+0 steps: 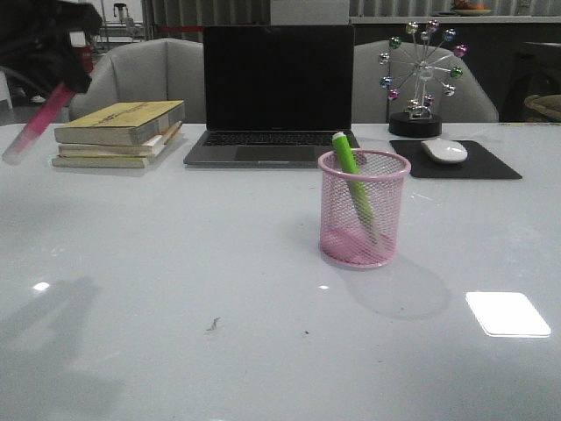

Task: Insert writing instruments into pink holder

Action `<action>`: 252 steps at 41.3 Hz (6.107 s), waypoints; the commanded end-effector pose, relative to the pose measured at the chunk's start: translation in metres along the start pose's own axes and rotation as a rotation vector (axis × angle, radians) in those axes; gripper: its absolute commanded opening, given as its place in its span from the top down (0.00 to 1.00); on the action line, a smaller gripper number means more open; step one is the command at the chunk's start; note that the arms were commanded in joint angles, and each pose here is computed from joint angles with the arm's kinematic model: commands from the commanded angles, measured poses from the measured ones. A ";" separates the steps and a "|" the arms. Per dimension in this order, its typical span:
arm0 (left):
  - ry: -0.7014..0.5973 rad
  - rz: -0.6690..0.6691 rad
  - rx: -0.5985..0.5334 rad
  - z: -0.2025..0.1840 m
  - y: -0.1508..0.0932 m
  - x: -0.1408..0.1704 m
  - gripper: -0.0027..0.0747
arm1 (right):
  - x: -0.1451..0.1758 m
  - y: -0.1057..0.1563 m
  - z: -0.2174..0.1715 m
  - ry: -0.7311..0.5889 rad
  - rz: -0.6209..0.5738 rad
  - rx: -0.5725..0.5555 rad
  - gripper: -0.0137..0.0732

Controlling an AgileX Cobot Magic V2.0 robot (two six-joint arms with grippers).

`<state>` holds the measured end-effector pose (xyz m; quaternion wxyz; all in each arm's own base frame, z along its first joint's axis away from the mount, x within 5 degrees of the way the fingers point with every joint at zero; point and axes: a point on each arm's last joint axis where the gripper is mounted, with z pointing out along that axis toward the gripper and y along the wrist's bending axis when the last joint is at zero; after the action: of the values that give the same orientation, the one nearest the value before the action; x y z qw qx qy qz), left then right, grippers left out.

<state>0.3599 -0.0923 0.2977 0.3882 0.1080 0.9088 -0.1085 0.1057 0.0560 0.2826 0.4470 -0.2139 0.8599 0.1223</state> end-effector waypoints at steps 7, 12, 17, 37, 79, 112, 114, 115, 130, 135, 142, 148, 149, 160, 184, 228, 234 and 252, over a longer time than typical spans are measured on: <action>-0.527 0.095 0.121 -0.062 -0.077 -0.005 0.85 | -0.014 0.000 -0.005 -0.097 -0.011 0.008 0.33; -0.684 0.133 0.218 -0.064 -0.120 0.007 0.85 | -0.014 0.000 -0.005 -0.097 -0.011 0.008 0.33; -0.818 0.151 0.309 -0.058 -0.163 0.016 0.85 | -0.014 0.000 -0.005 -0.097 -0.011 0.008 0.33; -0.915 0.174 0.385 0.023 -0.241 0.026 0.85 | -0.014 0.000 -0.005 -0.097 -0.011 0.008 0.33; -0.661 0.309 0.439 -0.009 -0.243 0.013 0.37 | -0.014 0.000 -0.005 -0.097 -0.011 0.008 0.33; -0.343 0.444 0.444 -0.222 -0.099 0.122 0.37 | -0.014 0.000 -0.005 -0.096 -0.011 0.008 0.33; -0.343 0.444 0.444 -0.223 -0.091 0.138 0.37 | -0.014 0.000 -0.005 -0.096 -0.011 0.008 0.33; -0.343 0.445 0.445 -0.225 -0.088 0.145 0.37 | -0.014 0.000 -0.005 -0.096 -0.011 0.008 0.33; -0.331 0.463 0.430 -0.227 -0.059 0.204 0.38 | -0.013 0.000 -0.005 -0.086 -0.011 0.007 0.33; -0.312 0.468 0.423 -0.222 -0.058 0.208 0.38 | -0.012 0.000 -0.005 -0.075 -0.011 0.006 0.33; -0.291 0.418 0.415 -0.218 -0.057 0.210 0.38 | -0.012 0.000 -0.005 -0.068 -0.011 0.005 0.33; -0.274 0.358 0.406 -0.217 -0.055 0.211 0.46 | -0.012 0.000 -0.005 -0.068 -0.011 0.005 0.36; -0.274 0.358 0.406 -0.217 -0.055 0.211 0.48 | -0.012 0.000 -0.005 -0.068 -0.011 0.005 0.38; -0.274 0.358 0.406 -0.217 -0.055 0.211 0.85 | -0.011 0.000 -0.005 -0.062 -0.011 0.005 0.77; -0.274 0.358 0.406 -0.217 -0.055 0.211 0.85 | -0.008 0.000 -0.005 -0.028 -0.011 0.002 0.81; -0.944 0.019 -0.279 -0.182 0.010 0.275 0.85 | -0.008 0.000 -0.005 -0.024 -0.011 0.001 0.81; -0.942 0.019 -0.279 -0.181 0.010 0.275 0.85 | -0.008 0.000 -0.005 -0.024 -0.011 0.001 0.81; -0.942 0.019 -0.279 -0.181 0.010 0.275 0.85 | -0.008 0.000 -0.005 -0.024 -0.011 0.001 0.81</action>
<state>0.0561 -0.0020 0.2105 0.7333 0.0131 0.6797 -0.0120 0.1023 0.0548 0.2778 0.4179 -0.2196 0.8738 0.1172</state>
